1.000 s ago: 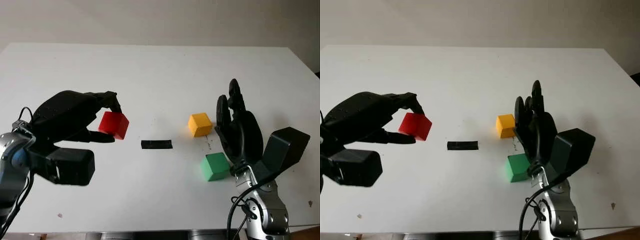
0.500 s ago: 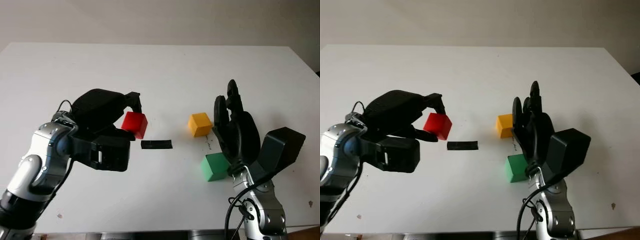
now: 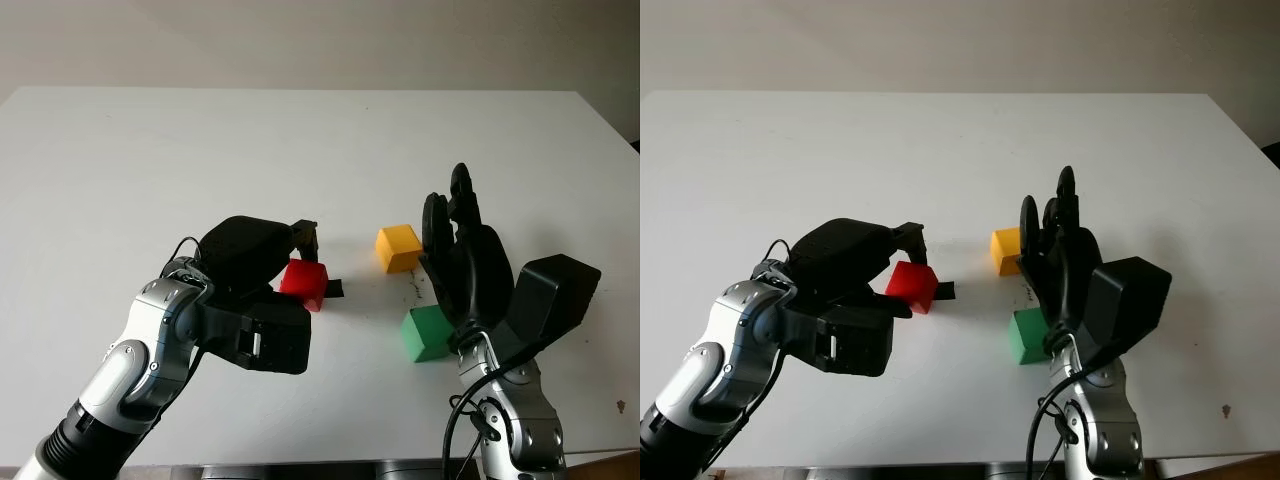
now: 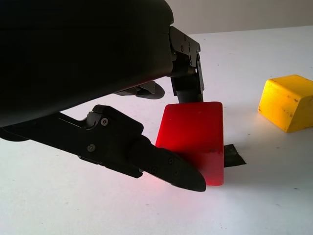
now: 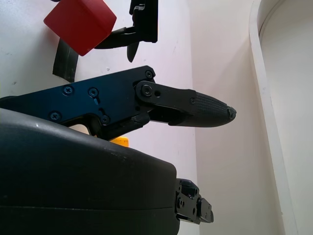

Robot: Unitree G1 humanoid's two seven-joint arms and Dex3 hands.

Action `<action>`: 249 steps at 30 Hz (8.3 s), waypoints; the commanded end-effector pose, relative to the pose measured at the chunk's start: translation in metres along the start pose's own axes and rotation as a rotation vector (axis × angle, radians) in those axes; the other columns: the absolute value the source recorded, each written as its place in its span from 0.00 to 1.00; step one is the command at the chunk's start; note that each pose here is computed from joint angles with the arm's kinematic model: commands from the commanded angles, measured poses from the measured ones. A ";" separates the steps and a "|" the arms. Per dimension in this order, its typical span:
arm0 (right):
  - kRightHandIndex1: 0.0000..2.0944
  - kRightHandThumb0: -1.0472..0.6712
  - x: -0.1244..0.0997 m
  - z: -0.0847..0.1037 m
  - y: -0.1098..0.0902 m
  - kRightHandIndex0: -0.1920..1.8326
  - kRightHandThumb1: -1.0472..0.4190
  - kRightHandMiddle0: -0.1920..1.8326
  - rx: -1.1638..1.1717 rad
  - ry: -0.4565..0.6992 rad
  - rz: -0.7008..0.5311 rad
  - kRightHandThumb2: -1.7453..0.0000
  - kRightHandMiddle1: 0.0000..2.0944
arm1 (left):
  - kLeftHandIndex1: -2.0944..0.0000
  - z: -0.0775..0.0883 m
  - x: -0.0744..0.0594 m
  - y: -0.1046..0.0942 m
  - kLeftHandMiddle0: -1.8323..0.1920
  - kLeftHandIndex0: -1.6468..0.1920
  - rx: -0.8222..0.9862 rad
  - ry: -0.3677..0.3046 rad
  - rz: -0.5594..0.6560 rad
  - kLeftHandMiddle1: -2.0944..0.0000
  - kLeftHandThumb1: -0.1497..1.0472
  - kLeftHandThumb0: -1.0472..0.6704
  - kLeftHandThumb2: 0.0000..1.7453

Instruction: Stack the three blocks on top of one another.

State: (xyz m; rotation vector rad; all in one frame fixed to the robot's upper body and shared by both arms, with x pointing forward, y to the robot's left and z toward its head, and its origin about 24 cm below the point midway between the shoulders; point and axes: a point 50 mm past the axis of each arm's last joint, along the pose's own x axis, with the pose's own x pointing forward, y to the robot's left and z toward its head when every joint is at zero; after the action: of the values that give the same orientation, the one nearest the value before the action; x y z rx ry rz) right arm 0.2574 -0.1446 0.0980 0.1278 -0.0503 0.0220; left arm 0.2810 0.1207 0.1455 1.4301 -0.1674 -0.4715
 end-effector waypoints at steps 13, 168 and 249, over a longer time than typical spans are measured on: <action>0.00 0.26 -0.002 0.001 -0.001 0.00 0.00 0.00 -0.002 -0.010 -0.012 0.69 0.00 | 0.10 0.001 0.008 -0.005 0.72 0.80 -0.019 0.039 0.038 0.97 1.00 0.44 0.07; 0.04 0.28 0.082 0.046 -0.042 0.16 0.09 0.37 -1.763 -0.071 0.524 0.97 0.06 | 0.98 -0.081 -0.008 -0.022 1.00 1.00 -1.300 -0.047 0.465 0.98 1.00 0.18 0.35; 0.01 0.35 0.124 0.120 0.008 0.22 0.08 0.29 -0.905 -0.095 0.794 0.97 0.71 | 0.99 -0.083 -0.012 -0.022 1.00 1.00 -1.318 -0.025 0.464 0.99 1.00 0.17 0.36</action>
State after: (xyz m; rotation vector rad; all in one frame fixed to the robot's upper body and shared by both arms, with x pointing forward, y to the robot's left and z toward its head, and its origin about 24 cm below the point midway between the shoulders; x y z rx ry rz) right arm 0.3732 -0.1541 0.2181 -0.8171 -0.1875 0.7625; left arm 0.2993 0.1967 0.1104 0.0660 -0.1390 -0.1291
